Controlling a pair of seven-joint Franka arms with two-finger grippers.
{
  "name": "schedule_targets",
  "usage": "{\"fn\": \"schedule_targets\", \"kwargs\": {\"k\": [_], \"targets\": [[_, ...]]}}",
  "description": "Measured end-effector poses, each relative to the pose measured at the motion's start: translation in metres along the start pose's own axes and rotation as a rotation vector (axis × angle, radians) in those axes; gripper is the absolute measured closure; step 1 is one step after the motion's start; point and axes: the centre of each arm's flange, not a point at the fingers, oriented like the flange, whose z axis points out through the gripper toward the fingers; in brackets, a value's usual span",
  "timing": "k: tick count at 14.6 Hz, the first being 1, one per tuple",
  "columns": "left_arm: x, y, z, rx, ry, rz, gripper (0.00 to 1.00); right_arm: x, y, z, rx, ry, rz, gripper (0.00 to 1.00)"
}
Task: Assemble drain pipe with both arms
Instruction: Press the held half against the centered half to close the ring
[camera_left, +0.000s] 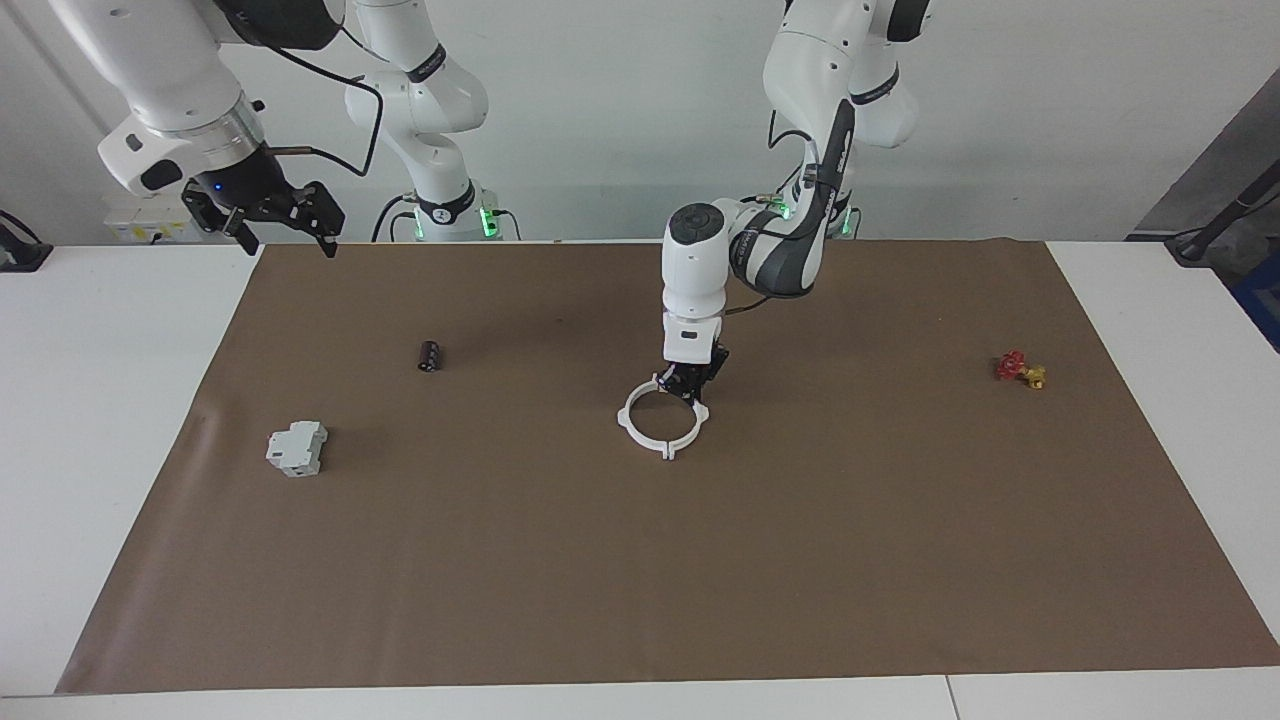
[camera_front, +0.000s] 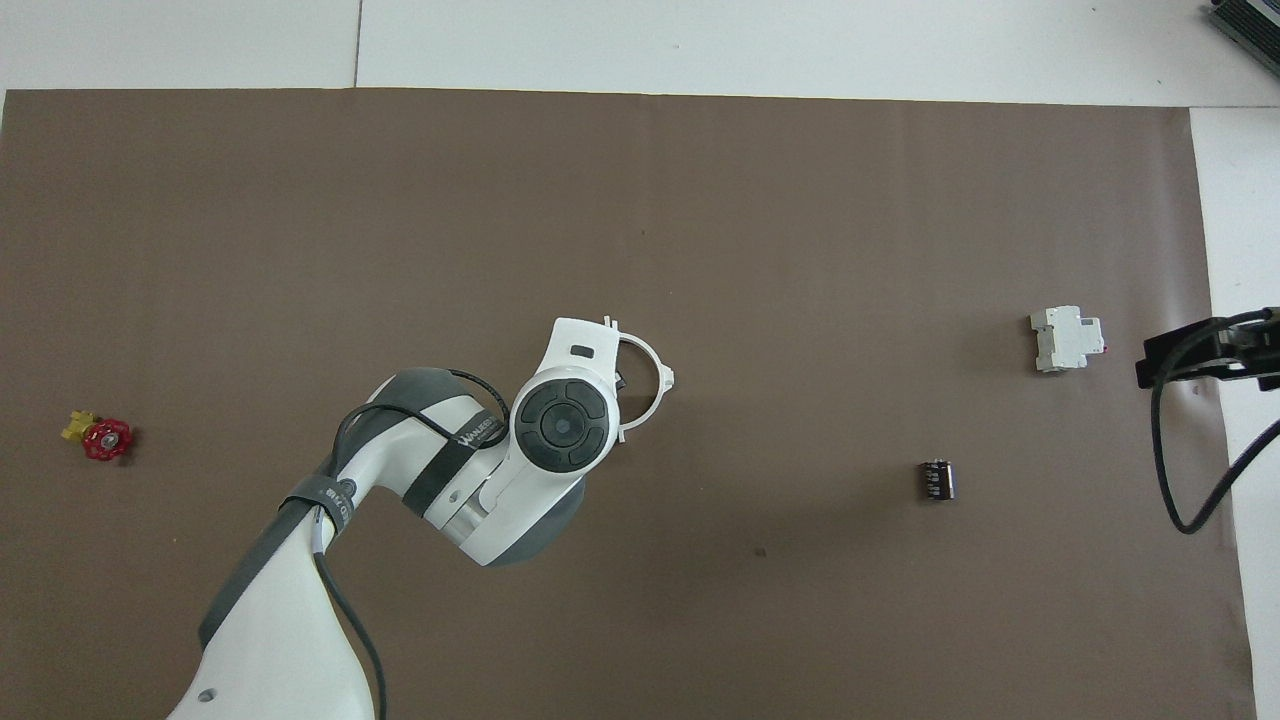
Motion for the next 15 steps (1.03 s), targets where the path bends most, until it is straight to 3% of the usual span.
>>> {"fn": "schedule_targets", "kwargs": {"k": [8, 11, 14, 15], "targets": [[0.0, 0.0001, 0.0002, 0.0, 0.0, 0.0, 0.93, 0.0, 0.0, 0.0, 0.0, 0.0, 0.0, 0.0], [-0.002, 0.0003, 0.0037, 0.006, -0.002, 0.004, 0.78, 0.0, 0.0, 0.0, 0.0, 0.0, 0.0, 0.0], [-0.0051, 0.001, 0.0067, 0.01, -0.004, 0.009, 0.75, 0.0, 0.0, 0.0, 0.0, 0.0, 0.0, 0.0], [-0.0052, 0.001, 0.0069, 0.011, -0.005, 0.009, 0.66, 0.0, 0.0, 0.0, 0.0, 0.0, 0.0, 0.0]]}}
